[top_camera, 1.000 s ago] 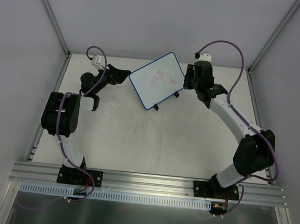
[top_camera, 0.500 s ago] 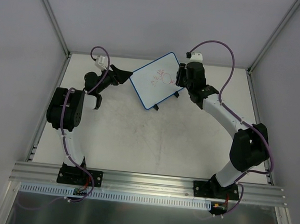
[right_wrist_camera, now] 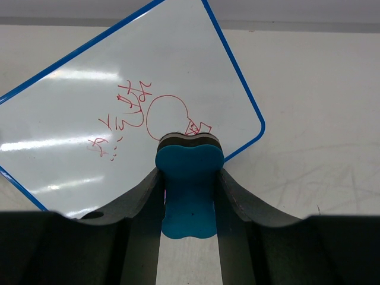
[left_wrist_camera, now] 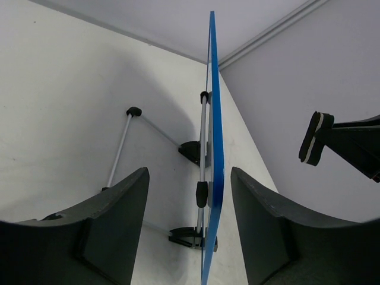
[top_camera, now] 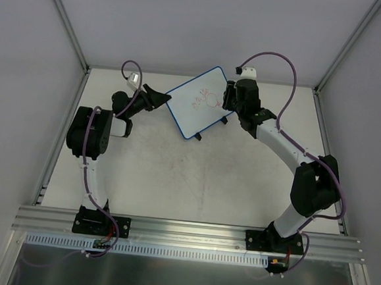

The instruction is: Erase the whiteboard

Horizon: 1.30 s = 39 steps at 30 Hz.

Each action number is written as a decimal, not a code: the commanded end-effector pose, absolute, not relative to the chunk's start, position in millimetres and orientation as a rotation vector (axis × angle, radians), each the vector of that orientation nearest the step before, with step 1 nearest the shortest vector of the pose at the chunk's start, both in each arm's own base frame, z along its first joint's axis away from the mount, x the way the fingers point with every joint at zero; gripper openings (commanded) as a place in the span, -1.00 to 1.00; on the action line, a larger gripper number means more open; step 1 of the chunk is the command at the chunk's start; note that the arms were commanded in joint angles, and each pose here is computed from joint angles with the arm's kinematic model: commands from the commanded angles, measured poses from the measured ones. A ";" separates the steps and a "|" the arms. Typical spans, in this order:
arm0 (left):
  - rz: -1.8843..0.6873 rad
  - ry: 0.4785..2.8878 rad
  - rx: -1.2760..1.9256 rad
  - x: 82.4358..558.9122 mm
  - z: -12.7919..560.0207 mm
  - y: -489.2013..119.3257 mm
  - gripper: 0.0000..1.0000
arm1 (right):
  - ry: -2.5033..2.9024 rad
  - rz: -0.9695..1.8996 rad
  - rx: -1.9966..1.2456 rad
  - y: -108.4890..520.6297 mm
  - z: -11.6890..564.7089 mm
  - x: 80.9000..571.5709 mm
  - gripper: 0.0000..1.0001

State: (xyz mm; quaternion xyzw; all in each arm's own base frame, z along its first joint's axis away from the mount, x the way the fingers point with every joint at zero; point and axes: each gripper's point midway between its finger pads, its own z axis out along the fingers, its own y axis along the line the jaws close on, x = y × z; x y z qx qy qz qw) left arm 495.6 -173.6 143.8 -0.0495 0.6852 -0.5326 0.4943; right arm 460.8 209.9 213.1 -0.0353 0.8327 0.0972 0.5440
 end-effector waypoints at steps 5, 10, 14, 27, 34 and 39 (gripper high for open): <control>-1.351 1.420 0.122 487.9 202.0 -199.3 0.02 | 1.931 0.255 -0.061 214.3 225.0 468.6 -1.00; -1.349 1.415 0.132 487.1 203.8 -200.9 -0.17 | 1.938 0.260 -0.061 215.0 223.9 469.0 -1.00; -1.350 1.410 0.152 485.1 206.6 -202.5 -0.40 | 1.955 0.262 -0.067 218.2 220.4 470.7 -1.00; -1.347 1.414 0.152 483.9 205.3 -202.2 -0.68 | 1.981 0.313 -0.115 233.1 213.6 475.6 -1.00; -1.345 1.411 0.165 483.2 206.4 -203.5 -0.91 | 1.996 0.360 -0.181 257.2 222.8 497.5 -1.00; -1.347 1.420 0.169 483.6 204.1 -203.5 -1.00 | 2.029 0.394 -0.176 274.2 224.8 524.1 -1.00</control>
